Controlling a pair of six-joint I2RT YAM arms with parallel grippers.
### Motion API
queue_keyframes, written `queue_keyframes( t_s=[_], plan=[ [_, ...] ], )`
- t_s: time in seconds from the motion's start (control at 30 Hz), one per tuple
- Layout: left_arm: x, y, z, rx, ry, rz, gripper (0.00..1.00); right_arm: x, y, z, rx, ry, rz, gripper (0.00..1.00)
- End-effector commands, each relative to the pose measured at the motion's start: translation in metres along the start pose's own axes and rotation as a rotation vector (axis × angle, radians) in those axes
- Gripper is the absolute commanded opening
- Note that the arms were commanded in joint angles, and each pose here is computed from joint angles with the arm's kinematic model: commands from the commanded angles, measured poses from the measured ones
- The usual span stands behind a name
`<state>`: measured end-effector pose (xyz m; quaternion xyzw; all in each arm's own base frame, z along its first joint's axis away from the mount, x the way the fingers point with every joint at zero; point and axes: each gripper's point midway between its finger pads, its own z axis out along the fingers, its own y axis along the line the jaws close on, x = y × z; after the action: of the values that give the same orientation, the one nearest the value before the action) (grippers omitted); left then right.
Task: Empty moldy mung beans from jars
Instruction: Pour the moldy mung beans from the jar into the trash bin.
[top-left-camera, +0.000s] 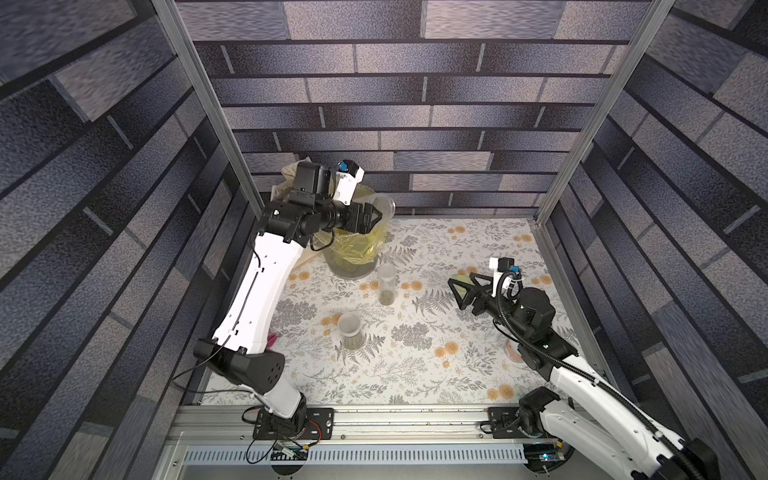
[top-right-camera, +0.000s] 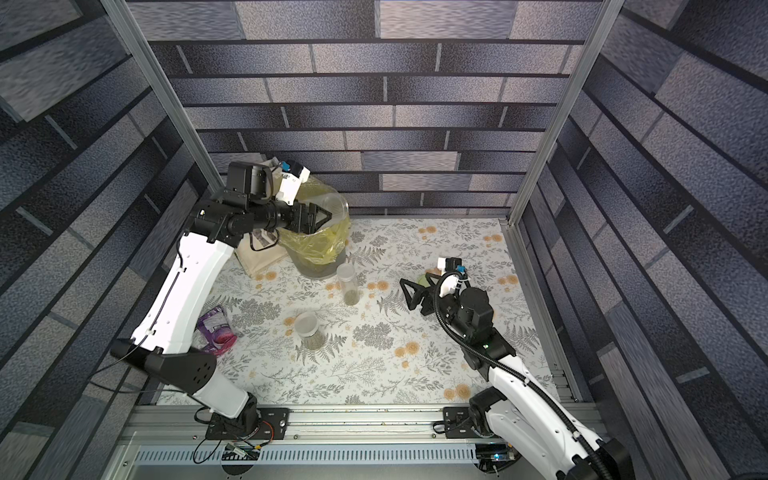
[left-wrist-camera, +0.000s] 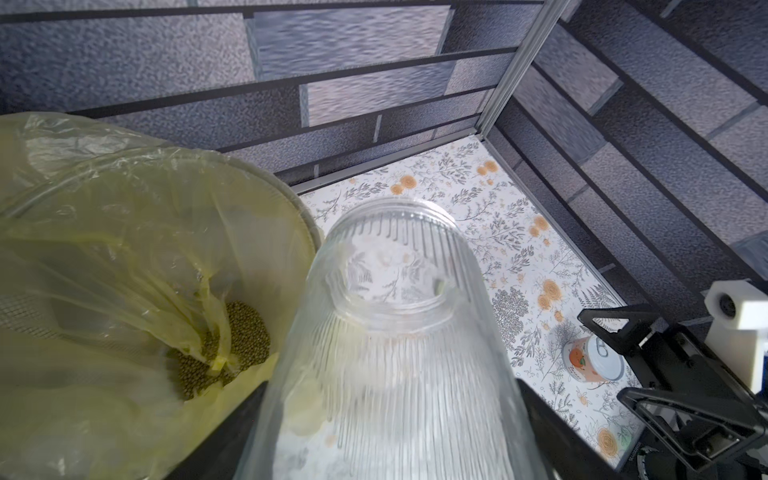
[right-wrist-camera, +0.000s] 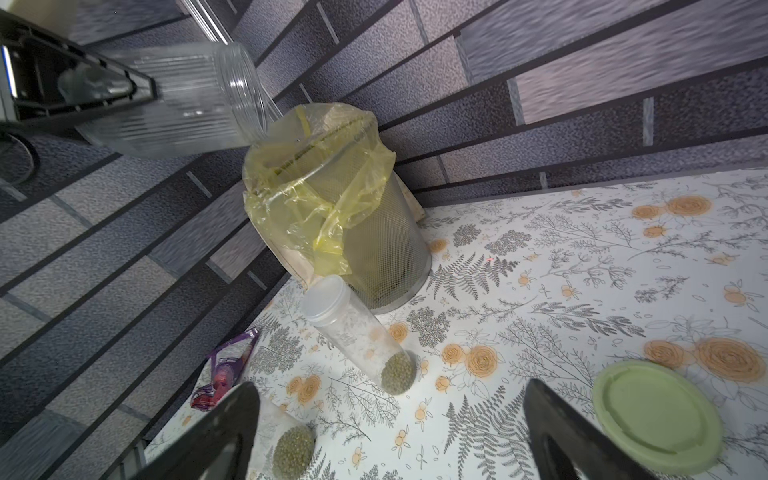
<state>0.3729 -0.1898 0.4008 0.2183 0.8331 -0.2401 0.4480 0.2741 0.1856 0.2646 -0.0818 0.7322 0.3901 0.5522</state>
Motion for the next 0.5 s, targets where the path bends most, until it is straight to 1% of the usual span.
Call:
queue_keyframes(
  t_s=[0.0, 0.1, 0.17, 0.27, 0.4, 0.47],
  plan=[
    [-0.047, -0.017, -0.035, 0.009, -0.306, 0.116, 0.54, -0.026, 0.023, 0.0, -0.096, -0.056, 0.061, 0.96],
    [-0.034, -0.026, -0.036, 0.023, -0.346, 0.152, 0.54, -0.037, 0.037, 0.003, -0.169, -0.07, 0.116, 0.94],
    [-0.028, -0.031, -0.038, 0.039, -0.386, 0.164, 0.54, -0.047, 0.045, 0.002, -0.214, -0.102, 0.154, 0.94],
    [-0.023, -0.042, -0.042, 0.077, -0.496, 0.175, 0.54, -0.061, 0.059, -0.001, -0.296, -0.148, 0.21, 0.96],
    [-0.011, -0.056, -0.035, 0.121, -0.58, 0.194, 0.54, -0.081, 0.077, -0.004, -0.403, -0.195, 0.271, 0.99],
    [-0.009, -0.066, -0.032, 0.167, -0.626, 0.197, 0.54, -0.088, 0.082, -0.004, -0.44, -0.211, 0.305, 1.0]
  ],
)
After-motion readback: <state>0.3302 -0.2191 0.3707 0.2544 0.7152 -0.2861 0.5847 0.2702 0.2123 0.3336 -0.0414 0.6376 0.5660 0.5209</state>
